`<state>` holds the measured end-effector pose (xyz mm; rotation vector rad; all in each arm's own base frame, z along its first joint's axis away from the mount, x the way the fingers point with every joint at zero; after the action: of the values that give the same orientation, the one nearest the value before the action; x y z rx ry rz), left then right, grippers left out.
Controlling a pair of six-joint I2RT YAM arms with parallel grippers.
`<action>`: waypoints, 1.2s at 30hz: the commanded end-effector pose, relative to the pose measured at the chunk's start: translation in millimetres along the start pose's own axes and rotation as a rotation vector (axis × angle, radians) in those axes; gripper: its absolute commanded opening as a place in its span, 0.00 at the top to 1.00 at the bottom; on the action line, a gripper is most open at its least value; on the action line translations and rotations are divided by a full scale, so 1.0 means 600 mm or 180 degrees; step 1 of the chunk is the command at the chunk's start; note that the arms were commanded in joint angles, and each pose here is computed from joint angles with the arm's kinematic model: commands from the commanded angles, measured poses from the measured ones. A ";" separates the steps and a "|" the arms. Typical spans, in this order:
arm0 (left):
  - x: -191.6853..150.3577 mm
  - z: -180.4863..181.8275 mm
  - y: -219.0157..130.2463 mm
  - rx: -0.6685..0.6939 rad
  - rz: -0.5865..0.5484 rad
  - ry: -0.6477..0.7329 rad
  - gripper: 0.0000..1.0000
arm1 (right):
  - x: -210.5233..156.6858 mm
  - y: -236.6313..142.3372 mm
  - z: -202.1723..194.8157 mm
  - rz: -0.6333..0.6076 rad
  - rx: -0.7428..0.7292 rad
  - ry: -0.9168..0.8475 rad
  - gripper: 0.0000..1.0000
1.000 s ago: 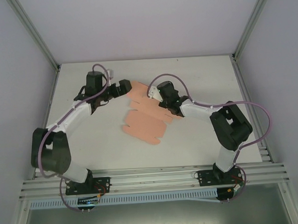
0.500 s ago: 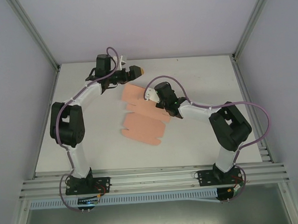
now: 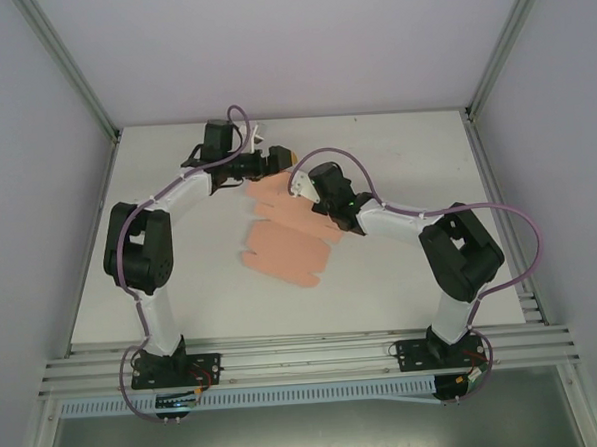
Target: Assemble paper box
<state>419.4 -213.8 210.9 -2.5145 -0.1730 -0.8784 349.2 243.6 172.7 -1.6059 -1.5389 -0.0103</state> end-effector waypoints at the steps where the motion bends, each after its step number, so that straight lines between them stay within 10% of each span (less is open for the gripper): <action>1: -0.012 -0.042 -0.001 -0.0153 -0.0021 0.0040 0.02 | 0.037 -0.006 -0.022 -0.0169 -0.0173 0.0344 1.00; 36: -0.015 -0.059 0.051 -0.1512 -0.0599 -0.0526 0.02 | 0.063 -0.022 0.030 -0.0719 0.0238 0.0864 1.00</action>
<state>424.5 -232.4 210.2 -2.9791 -0.4818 -0.8296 341.2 252.6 168.2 -1.5245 -1.3736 -0.2140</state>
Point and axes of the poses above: each hand's point on the last joint's axis, 136 mm out from that joint toward the fingers, its own y axis out along the fingers, its own z axis along the line the jaws close on, x = y × z, the point moved 8 cm from there along -y, back along the fingers, and after that the axes turned 11 degrees about y, right-handed, at the moved point
